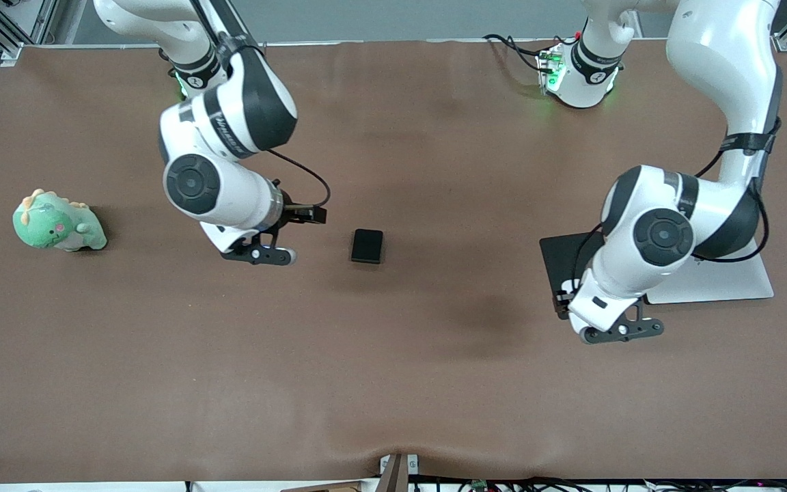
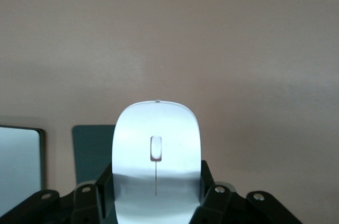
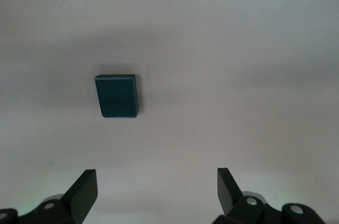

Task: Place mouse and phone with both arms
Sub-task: 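Carry the mouse over the black pad while the right gripper reaches the phone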

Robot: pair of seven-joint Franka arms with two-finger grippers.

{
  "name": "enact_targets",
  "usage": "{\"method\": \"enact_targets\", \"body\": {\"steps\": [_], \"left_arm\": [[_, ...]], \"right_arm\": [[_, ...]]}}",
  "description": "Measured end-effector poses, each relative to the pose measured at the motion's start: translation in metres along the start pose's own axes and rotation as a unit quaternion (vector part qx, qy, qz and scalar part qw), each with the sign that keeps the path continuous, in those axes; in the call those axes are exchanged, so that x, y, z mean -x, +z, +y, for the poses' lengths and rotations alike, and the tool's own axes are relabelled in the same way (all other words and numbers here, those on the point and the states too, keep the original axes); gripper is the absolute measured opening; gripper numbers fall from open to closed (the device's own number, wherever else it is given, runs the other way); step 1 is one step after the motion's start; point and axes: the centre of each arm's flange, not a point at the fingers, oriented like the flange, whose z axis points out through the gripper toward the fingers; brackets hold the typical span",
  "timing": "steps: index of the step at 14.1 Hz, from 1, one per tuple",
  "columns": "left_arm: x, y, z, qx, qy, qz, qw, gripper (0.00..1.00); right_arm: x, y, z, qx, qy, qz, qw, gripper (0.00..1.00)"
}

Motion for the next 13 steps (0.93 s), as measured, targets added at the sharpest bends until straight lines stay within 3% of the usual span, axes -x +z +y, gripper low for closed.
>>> {"method": "enact_targets", "body": {"steps": [6, 13], "left_arm": [[-0.010, 0.011, -0.041, -0.004, 0.012, -0.012, 1.000, 0.62], [0.004, 0.073, -0.040, -0.012, 0.020, -0.065, 0.998, 0.62]], "right_arm": [[-0.017, 0.080, -0.043, 0.008, -0.001, 0.041, 0.999, 1.00], [-0.022, 0.136, -0.070, 0.006, -0.018, 0.078, 0.997, 1.00]]}}
